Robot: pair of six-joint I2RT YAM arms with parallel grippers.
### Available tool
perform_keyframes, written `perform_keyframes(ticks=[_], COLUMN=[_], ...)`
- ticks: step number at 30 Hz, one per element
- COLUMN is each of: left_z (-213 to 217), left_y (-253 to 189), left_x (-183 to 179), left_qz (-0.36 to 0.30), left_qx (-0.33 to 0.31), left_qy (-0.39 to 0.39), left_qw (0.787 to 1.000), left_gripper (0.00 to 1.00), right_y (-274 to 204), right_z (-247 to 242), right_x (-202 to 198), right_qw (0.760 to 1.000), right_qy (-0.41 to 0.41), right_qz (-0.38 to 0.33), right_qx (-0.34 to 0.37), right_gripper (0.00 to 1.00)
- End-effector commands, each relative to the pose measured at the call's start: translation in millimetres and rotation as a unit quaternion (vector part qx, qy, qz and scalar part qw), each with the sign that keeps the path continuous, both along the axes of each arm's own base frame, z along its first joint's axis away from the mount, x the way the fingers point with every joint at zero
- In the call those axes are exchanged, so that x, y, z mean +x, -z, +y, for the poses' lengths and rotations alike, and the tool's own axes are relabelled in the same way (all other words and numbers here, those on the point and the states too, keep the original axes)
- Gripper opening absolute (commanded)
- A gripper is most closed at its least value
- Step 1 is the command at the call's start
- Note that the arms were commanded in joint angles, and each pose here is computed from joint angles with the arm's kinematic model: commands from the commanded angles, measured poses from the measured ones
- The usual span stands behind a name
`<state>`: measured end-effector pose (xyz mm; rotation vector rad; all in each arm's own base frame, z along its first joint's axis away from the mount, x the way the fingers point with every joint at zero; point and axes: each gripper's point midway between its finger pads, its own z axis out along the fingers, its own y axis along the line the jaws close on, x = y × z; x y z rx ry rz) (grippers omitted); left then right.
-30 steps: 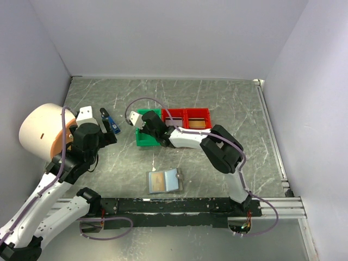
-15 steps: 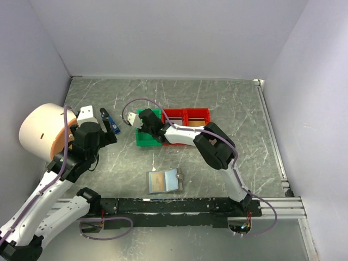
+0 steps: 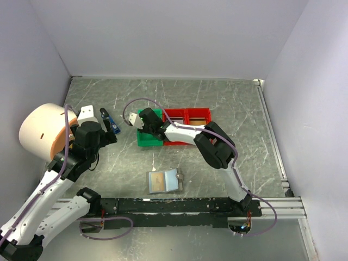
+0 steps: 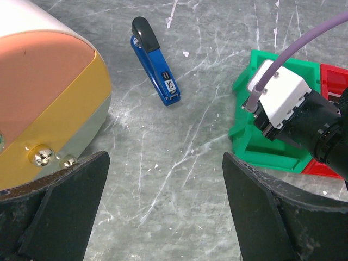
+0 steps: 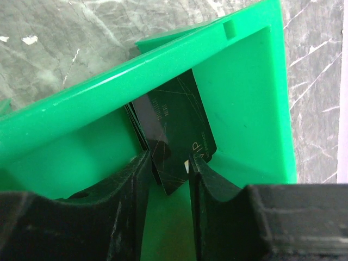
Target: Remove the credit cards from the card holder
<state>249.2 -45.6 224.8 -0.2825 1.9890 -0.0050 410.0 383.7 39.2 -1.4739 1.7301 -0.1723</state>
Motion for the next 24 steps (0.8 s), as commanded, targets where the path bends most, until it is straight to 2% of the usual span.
perform_keyframes(ticks=[1, 6, 16, 20, 24], left_z=[2, 1, 0, 1, 2], left_y=[-4, -3, -1, -2, -3], left_x=[1, 1, 1, 1, 1], left_qz=[-0.003, -0.001, 0.004, 0.003, -0.001], left_qx=[0.001, 0.000, 0.001, 0.001, 0.000], left_qy=[0.000, 0.004, 0.006, 0.004, 0.000], left_qw=[1.000, 1.000, 1.000, 1.000, 1.000], left_gripper=[0.97, 0.97, 0.96, 0.97, 0.97], right_y=[-12, -18, -46, -59, -79], right_z=[-14, -11, -15, -1, 6], right_x=[8, 9, 26, 19, 8], right_qw=[1.000, 0.999, 0.993, 0.990, 0.974], right_qy=[0.025, 0.032, 0.094, 0.103, 0.129], right_qz=[-0.004, -0.003, -0.056, -0.019, 0.010], right_qx=[-0.013, -0.003, 0.042, 0.098, 0.187], right_gripper=[0.35, 0.36, 0.36, 0.33, 0.32])
